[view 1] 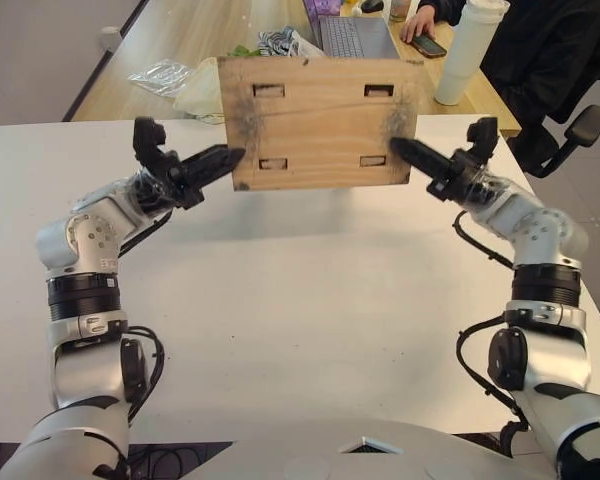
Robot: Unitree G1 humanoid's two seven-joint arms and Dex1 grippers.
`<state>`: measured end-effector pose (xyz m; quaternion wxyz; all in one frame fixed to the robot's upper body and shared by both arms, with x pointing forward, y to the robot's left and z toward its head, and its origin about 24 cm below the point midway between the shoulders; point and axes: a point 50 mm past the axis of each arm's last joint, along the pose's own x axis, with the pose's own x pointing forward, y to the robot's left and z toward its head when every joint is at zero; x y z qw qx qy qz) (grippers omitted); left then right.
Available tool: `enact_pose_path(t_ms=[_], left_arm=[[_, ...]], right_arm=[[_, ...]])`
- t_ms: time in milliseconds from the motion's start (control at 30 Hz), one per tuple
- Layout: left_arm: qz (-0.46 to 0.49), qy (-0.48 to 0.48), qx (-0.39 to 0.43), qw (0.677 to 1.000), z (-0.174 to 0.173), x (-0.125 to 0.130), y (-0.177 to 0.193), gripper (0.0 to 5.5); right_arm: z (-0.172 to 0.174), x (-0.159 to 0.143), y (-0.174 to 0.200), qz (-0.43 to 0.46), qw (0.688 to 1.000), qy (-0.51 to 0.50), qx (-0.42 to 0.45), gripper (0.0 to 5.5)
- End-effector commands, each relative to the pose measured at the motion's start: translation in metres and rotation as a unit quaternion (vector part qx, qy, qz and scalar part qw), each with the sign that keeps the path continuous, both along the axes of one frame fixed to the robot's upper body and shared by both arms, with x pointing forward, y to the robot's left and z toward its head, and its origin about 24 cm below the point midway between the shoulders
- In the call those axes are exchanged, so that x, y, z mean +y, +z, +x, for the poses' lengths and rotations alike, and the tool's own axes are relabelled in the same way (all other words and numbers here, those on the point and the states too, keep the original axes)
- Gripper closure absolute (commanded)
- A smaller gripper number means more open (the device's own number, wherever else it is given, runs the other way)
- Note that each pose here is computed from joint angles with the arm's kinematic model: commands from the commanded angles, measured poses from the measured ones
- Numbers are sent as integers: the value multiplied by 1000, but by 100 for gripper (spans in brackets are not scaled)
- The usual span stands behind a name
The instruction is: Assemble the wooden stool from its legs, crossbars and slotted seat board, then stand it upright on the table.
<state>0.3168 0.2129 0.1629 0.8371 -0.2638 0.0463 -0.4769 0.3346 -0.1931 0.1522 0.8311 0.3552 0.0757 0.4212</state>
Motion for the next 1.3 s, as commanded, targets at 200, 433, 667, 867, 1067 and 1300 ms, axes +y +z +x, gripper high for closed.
enact_pose_path(t_ms=[200,433,667,867,1067,1300], left_arm=[[-62,189,192,961,78,-29,20,403],[-172,279,196,924,103,-31,31,332],[-246,360,203,877,106,-11,27,227],[-47,456,98,883,93,10,-22,192],[125,510,-33,851,71,-4,-64,192],[169,498,-145,838,43,-45,-87,192]], right_arm=[[78,47,51,66,975,-164,135,383],[94,23,56,127,938,-289,141,355],[89,-11,50,175,923,-320,123,239],[72,-11,1,22,958,-287,-19,173],[38,-11,-37,-46,912,-382,-141,173],[-24,-2,-93,-293,782,-504,-219,173]])
